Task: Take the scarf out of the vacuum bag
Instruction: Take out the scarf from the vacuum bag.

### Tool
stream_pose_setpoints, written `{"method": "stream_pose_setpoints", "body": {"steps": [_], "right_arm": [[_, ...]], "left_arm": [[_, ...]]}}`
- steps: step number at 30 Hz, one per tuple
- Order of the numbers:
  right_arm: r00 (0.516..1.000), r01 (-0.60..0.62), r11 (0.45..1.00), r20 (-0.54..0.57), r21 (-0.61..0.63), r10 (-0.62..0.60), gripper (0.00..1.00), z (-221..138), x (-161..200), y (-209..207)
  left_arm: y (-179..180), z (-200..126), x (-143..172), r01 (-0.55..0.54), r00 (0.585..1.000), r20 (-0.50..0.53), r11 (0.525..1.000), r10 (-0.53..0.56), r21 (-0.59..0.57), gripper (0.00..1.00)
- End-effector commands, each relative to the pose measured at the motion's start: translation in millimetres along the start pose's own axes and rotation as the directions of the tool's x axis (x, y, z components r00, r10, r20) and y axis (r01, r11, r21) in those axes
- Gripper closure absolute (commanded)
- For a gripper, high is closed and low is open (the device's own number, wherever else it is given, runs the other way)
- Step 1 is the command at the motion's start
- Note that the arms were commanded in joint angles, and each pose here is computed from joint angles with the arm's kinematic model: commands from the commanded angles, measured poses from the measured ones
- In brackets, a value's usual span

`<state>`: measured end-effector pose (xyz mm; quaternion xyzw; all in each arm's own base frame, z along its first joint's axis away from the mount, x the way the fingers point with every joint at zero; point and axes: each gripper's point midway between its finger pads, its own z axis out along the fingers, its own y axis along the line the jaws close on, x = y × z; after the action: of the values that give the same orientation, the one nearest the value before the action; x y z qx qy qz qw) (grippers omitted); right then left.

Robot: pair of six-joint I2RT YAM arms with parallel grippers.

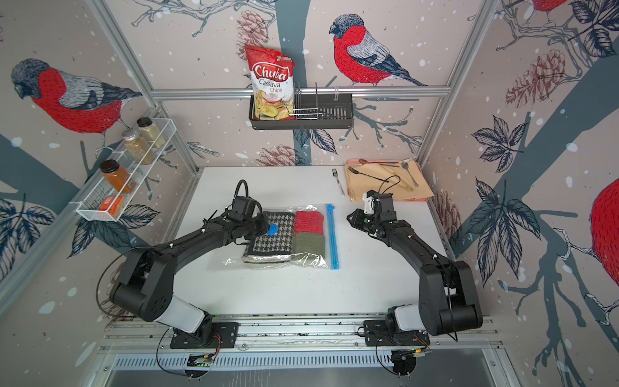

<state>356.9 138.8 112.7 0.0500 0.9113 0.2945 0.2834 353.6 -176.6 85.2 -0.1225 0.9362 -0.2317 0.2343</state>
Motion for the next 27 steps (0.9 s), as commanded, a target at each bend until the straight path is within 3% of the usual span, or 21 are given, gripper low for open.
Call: {"method": "stream_pose_setpoints", "body": {"steps": [1, 4, 16, 27], "right_arm": [[0.999, -0.019, 0.995, -0.032, 0.097, 0.022, 0.78, 13.0, 6.5, -26.0], [0.997, -0.030, 0.996, -0.072, 0.082, 0.036, 0.84, 29.1, 14.7, -29.2], [0.984, 0.004, 0.998, -0.177, -0.061, -0.015, 0.82, 49.3, 42.9, -1.6], [0.975, -0.011, 0.989, -0.222, -0.147, -0.022, 0.86, 57.0, 58.6, 14.2]], "left_arm": [[-3.9, 4.1, 3.5, 0.017, 1.000, -0.008, 1.000, -0.017, 0.023, 0.93], [9.5, 10.5, 12.3, 0.033, 0.999, -0.027, 0.999, -0.033, -0.021, 0.94], [55.6, 27.7, 39.5, 0.047, 0.996, -0.063, 0.984, -0.059, -0.173, 0.96], [68.9, 27.2, 48.4, 0.022, 0.996, -0.075, 0.975, -0.039, -0.220, 0.97]]}}
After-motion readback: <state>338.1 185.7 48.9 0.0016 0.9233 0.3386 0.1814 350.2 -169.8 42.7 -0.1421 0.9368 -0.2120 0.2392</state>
